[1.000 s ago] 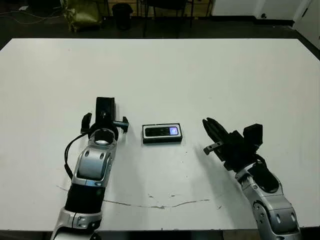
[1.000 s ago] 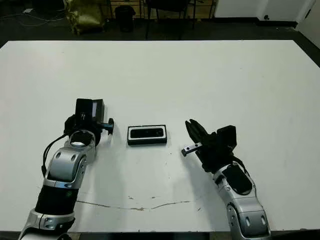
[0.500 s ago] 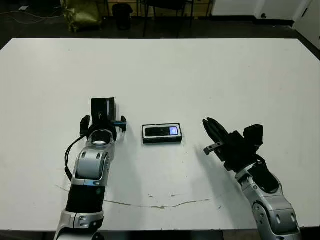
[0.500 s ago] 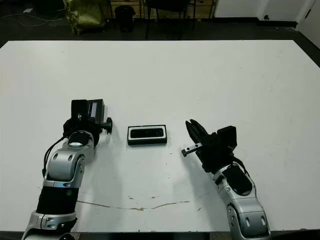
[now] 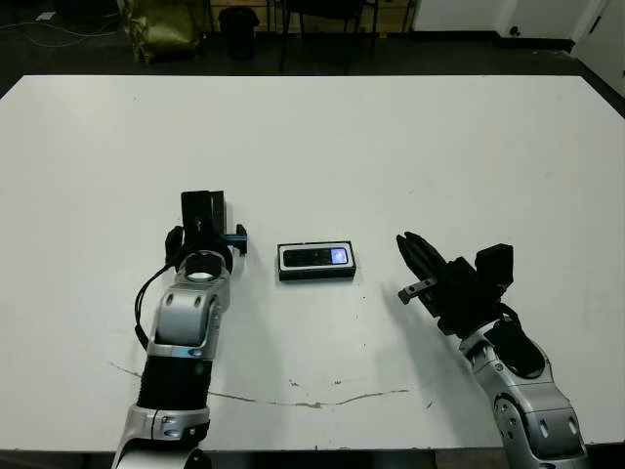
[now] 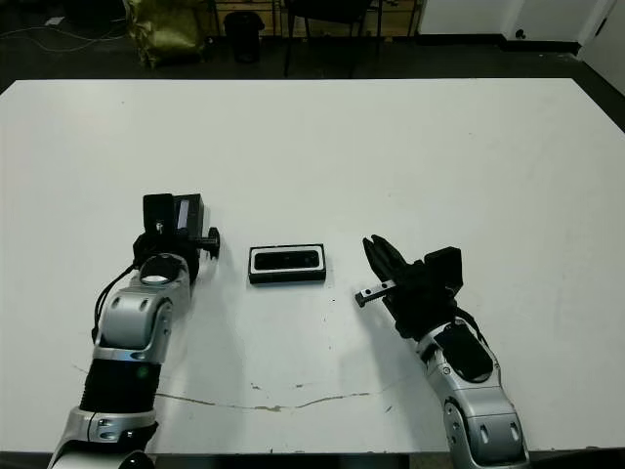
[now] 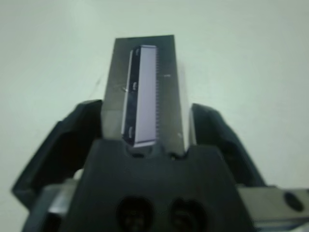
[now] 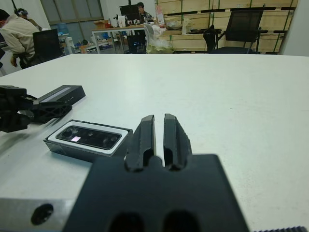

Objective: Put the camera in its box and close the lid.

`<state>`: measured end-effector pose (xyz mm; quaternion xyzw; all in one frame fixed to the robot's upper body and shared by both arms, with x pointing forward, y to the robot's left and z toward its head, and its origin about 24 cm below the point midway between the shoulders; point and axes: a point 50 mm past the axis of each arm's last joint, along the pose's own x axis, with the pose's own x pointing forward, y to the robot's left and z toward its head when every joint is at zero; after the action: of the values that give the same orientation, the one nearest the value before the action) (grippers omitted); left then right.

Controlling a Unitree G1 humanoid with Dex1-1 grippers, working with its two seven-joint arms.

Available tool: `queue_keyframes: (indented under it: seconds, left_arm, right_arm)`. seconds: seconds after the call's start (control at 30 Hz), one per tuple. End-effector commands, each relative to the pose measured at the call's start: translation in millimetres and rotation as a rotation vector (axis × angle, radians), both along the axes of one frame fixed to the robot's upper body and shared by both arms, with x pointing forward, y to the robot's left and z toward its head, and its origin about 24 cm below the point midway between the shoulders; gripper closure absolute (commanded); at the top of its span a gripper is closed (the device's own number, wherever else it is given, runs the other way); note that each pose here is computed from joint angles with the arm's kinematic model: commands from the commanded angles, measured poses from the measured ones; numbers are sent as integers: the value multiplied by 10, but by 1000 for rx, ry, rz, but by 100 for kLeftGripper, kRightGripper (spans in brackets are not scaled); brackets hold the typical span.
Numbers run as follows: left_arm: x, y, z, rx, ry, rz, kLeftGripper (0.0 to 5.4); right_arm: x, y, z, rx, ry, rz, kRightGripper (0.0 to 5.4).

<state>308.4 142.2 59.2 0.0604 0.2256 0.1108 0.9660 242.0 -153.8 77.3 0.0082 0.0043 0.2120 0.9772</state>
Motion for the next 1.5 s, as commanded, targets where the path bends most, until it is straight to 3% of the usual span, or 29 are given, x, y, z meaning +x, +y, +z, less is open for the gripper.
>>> queue_keyframes:
  seconds: [0.03, 0.13, 0.53, 0.7, 0.83, 1.0, 1.17, 1.33, 1.5]
  left_arm:
    - [-72, 64, -155, 33, 42, 19, 213]
    - [-76, 76, -170, 42, 28, 18, 269]
    - [-100, 104, -203, -52, 35, 21, 270]
    - [-91, 119, -122, -70, 16, -6, 270]
    - [-84, 153, 103, -125, -82, -68, 270]
    - [-85, 242, 525, -145, -238, -228, 270]
    - [-89, 295, 1008, -35, -326, -448, 270]
    - [-93, 316, 1295, 68, -372, -714, 270]
    - [-49, 325, 1394, 179, -286, -979, 270]
  right_arm:
    - [-25, -30, -56, -14, 35, -22, 540]
    - [-26, -32, -54, -18, 30, -21, 540]
    - [-31, -36, -65, -8, 44, -24, 540]
    - [-30, -33, -83, -13, 40, -24, 540]
    - [-26, -37, -100, -15, 37, -28, 540]
    - [-29, -42, -109, -10, 35, -30, 540]
    - [-18, -44, -129, -9, 30, -30, 540]
    - [-7, -67, -120, -17, 36, -53, 540]
    - [14, -108, -109, 9, 56, -75, 540]
